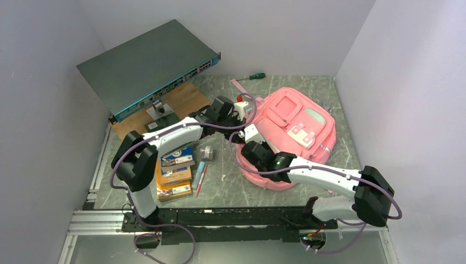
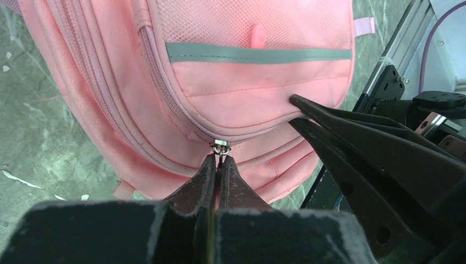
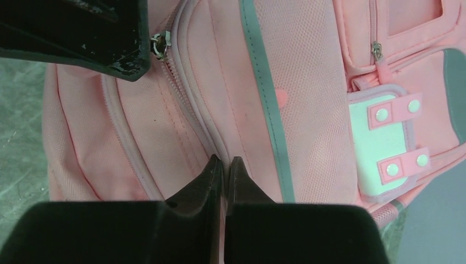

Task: Pack the student bag
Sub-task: Unzip the student bag at the center of the board.

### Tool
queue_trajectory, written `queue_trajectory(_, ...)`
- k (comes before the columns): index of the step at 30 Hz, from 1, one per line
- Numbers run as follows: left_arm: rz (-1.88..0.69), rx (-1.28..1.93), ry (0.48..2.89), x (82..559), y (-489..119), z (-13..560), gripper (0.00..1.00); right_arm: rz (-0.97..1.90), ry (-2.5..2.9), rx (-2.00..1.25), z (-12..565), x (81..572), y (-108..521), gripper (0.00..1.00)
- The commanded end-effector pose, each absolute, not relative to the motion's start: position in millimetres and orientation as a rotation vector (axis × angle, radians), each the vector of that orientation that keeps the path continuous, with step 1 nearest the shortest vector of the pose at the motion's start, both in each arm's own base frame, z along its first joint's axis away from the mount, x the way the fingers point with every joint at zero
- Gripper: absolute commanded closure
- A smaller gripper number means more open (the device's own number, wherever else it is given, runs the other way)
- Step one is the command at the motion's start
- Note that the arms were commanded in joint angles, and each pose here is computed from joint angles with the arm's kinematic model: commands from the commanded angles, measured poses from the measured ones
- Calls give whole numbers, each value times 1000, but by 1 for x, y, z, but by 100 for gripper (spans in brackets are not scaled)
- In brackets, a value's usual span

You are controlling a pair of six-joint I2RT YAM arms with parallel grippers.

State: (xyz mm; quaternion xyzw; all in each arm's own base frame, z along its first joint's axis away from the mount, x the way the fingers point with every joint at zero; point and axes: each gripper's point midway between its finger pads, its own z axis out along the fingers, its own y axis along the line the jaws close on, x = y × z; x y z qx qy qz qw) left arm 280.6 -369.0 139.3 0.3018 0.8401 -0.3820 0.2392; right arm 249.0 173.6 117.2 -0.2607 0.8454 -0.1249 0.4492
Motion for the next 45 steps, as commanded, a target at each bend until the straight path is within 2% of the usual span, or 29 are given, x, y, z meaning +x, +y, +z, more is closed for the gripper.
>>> queue_trajectory(1, -1010, 801, 2240, 289, -362, 169, 100, -399, 2016, -479, 144, 262, 157, 100)
queue_trajectory(7, -677, 687, 2332, 322, -332, 155, 100, -230, 2024, -538, 147, 253, 172, 100)
queue_trajectory(11, -536, 667, 2299, 349, -326, 161, 100, -50, 2002, -737, 140, 238, 197, 100)
queue_trajectory(15, -411, 669, 2288, 383, -327, 168, 100, -104, 1978, -783, 139, 237, 188, 100)
queue_trajectory(21, -410, 700, 2248, 422, -340, 166, 100, -91, 1976, -841, 139, 235, 192, 100)
queue_trajectory(26, -445, 727, 2261, 427, -348, 170, 99, -118, 1942, -763, 153, 242, 187, 100)
queue_trajectory(28, -454, 715, 2272, 421, -345, 174, 88, -132, 1933, -684, 162, 246, 182, 100)
queue_trajectory(32, -470, 632, 2286, 403, -329, 192, 55, -76, 1941, -531, 171, 252, 178, 100)
queue_trajectory(35, -455, 567, 2283, 385, -309, 211, 39, 9, 1946, -497, 174, 254, 184, 100)
queue_trajectory(36, -448, 545, 2286, 378, -301, 216, 31, 38, 1943, -495, 175, 253, 186, 100)
queue_trajectory(38, -457, 512, 2278, 364, -289, 223, 6, 85, 1943, -494, 173, 254, 191, 100)
queue_trajectory(39, -463, 490, 2269, 356, -282, 225, 1, 99, 1947, -492, 172, 254, 191, 100)
queue_trajectory(45, -496, 367, 2350, 299, -245, 204, 0, 132, 1986, -453, 167, 260, 186, 100)
